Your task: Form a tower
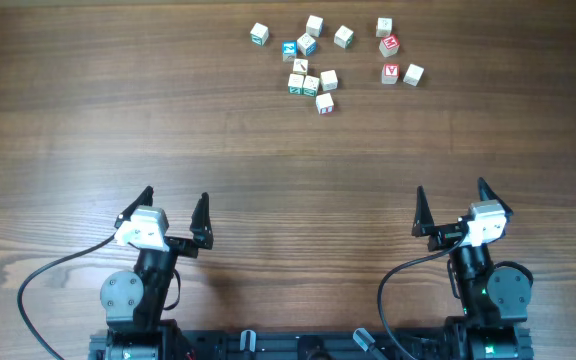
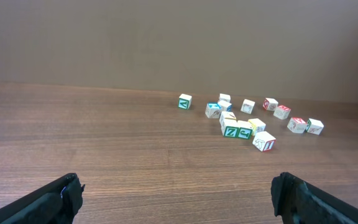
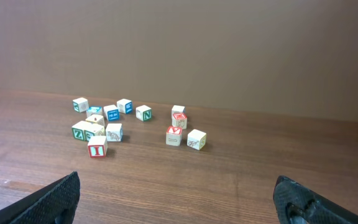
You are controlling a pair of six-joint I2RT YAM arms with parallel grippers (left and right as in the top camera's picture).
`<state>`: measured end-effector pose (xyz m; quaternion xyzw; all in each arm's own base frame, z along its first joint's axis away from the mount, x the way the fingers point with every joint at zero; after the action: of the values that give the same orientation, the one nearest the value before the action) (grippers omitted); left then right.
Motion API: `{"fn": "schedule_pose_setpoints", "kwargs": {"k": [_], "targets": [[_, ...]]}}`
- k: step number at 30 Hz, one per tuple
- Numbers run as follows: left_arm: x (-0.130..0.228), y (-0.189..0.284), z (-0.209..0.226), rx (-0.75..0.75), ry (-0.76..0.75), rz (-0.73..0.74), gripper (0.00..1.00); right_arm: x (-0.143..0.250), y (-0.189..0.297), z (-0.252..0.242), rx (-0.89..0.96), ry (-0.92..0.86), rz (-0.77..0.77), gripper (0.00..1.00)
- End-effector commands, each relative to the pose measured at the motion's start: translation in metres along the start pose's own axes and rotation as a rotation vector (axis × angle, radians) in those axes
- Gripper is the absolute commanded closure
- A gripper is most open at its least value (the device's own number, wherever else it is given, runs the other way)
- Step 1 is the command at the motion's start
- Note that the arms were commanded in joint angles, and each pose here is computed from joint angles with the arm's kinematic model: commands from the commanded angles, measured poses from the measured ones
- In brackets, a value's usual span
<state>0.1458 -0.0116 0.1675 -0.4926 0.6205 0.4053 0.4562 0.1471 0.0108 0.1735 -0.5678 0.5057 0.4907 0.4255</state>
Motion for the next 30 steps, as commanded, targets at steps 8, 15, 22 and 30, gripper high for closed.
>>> {"fn": "schedule_pose_setpoints", "kwargs": {"k": [8, 15, 22, 30], "targets": [[0.0012, 0.0003, -0.0024, 0.028, 0.013, 0.008, 0.00, -0.0017, 0.0005, 0.0004, -0.002, -0.007, -0.015, 0.00], [0.0012, 0.0003, -0.0024, 0.028, 0.013, 0.008, 0.00, -0.0017, 0.0005, 0.0004, -0.002, -0.007, -0.015, 0.00], [-0.0009, 0.0003, -0.0038, 0.044, 0.013, -0.004, 0.00, -0.0017, 0.0005, 0.0004, -0.002, -0.007, -0.015, 0.00], [-0.0008, 0.0036, -0.0107, 0.115, 0.028, 0.065, 0.00, -0.0017, 0.0005, 0.0005, -0.003, -0.007, -0.015, 0.00]]}}
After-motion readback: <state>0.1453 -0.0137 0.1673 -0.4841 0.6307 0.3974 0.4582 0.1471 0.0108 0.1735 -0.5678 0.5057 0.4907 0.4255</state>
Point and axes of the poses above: each gripper's point midway between its finger pads, its own y axis back along the fingers, its own z axis along the line the jaws close on, x = y × z, the point moved 10 cm from there along y, back along the fingers, and after that the axes turned 6 degrees about y, right-handed, at the moved point
